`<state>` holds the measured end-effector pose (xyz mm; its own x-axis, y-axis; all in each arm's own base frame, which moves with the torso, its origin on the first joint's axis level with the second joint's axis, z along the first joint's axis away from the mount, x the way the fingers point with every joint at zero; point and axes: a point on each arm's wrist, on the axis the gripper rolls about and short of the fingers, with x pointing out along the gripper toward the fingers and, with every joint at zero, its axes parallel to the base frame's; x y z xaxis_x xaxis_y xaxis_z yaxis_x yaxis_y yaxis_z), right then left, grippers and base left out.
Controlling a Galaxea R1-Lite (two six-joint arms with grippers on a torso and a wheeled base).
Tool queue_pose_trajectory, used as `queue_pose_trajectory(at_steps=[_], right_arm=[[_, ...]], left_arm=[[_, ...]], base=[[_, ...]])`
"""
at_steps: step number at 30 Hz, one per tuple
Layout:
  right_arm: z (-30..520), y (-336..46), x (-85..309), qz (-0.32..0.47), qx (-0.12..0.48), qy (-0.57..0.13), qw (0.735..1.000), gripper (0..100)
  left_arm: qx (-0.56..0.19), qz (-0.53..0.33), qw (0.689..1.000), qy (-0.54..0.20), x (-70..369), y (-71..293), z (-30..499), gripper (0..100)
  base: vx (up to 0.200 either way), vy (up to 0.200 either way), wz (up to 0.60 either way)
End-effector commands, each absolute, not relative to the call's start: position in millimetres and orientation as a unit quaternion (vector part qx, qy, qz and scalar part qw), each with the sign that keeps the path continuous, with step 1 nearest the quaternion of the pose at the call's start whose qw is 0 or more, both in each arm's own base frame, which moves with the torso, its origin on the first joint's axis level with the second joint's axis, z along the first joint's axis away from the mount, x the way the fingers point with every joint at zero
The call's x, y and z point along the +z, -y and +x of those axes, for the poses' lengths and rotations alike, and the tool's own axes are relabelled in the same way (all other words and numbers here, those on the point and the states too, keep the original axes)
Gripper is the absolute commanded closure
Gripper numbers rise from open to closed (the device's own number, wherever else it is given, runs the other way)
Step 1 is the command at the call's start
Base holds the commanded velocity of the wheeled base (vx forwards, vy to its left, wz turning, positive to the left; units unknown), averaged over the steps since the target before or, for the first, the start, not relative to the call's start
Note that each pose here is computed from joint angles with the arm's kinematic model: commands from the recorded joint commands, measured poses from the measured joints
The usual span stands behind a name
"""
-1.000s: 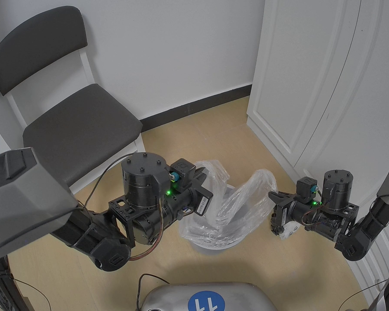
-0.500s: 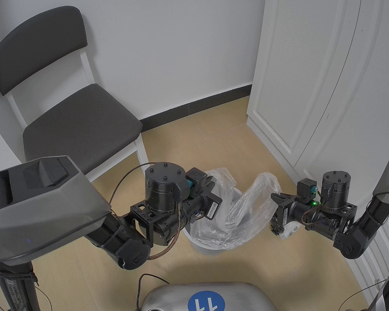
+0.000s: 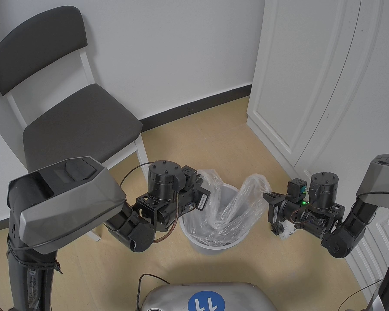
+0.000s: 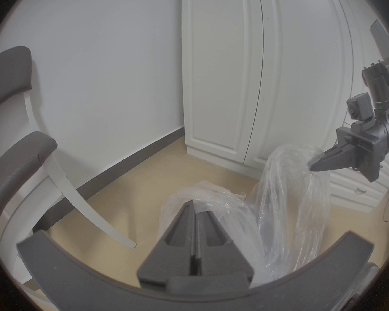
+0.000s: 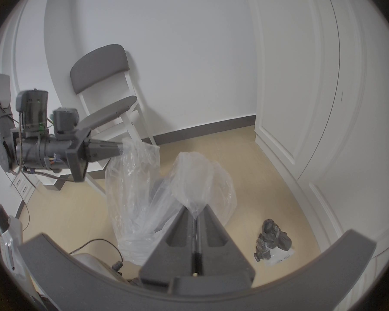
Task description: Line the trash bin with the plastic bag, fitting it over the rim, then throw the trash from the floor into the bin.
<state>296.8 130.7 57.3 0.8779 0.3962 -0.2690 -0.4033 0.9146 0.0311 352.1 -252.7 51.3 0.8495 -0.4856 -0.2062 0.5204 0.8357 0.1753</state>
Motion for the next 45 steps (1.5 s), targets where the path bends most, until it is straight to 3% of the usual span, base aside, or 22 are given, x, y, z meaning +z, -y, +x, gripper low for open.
queue_pose_trajectory(at_steps=[1, 27, 34, 45], right_arm=[[307, -140, 30, -0.008, 0.208, -0.145, 0.967, 100], [327, -115, -6, -0.013, 0.168, -0.176, 0.970, 100], [322, -95, -4, -0.054, 0.152, -0.188, 0.969, 100], [305, -84, 3, -0.101, 0.152, -0.239, 0.954, 100]], left_arm=[[-0.239, 0.116, 0.960, -0.093, 45, 237, 369, 100], [-0.204, 0.136, 0.961, -0.130, 78, 190, 367, 100], [-0.209, 0.147, 0.953, -0.165, 101, 168, 354, 100], [-0.217, 0.213, 0.934, -0.190, 90, 148, 347, 100]], base=[[0.000, 0.000, 0.00], [0.000, 0.000, 0.00], [0.000, 0.000, 0.00], [0.000, 0.000, 0.00]])
